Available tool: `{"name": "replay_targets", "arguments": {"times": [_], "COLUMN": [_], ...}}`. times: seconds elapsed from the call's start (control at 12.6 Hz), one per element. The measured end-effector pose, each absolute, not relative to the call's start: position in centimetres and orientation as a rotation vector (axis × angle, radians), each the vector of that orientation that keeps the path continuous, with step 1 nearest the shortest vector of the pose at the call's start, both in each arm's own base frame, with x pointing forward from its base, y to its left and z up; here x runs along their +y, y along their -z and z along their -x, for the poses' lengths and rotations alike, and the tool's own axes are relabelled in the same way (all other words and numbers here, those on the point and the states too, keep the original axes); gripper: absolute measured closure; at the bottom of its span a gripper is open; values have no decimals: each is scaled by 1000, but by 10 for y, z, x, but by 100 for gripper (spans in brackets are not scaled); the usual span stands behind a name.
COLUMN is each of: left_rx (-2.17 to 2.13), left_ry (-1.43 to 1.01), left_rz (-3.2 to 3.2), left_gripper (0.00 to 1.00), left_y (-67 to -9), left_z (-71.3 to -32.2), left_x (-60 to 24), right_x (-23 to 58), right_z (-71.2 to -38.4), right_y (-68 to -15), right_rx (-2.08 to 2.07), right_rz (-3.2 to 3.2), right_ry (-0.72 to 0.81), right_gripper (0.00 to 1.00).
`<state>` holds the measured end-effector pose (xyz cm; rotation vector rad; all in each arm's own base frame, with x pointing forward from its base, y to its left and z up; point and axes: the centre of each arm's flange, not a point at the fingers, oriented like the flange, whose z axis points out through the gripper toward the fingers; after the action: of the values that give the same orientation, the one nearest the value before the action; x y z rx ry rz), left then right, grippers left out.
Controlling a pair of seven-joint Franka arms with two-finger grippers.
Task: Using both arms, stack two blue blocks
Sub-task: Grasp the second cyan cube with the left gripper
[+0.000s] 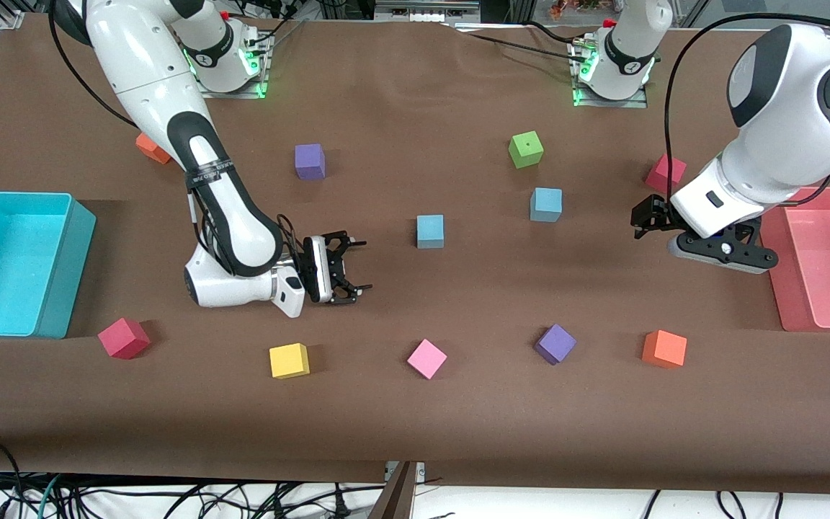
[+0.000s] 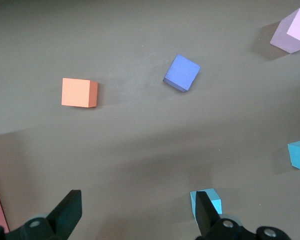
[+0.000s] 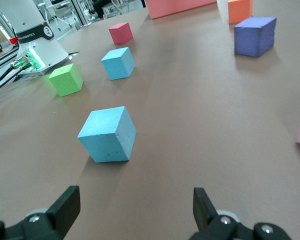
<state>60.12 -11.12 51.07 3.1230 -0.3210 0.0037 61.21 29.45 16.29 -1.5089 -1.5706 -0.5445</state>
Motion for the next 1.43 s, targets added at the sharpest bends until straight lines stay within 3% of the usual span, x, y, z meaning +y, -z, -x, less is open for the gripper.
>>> {"name": "replay_targets", "arguments": {"times": [0.56, 1.43], "left_rx": [-310, -310], "left_ry": [-4, -3], "left_rz": [-3125, -3125], "left_gripper": [0, 0], "left_y": [-511, -511], "left_z": [-602, -602], "left_x": [-107, -107], "right_x": [340, 345], "right_z": [-577, -571], "right_y": [-134, -119], "right_rx": [-1566, -1543], "right_rz": [1500, 1482], "right_ry": [641, 719], "right_gripper": [0, 0]}}
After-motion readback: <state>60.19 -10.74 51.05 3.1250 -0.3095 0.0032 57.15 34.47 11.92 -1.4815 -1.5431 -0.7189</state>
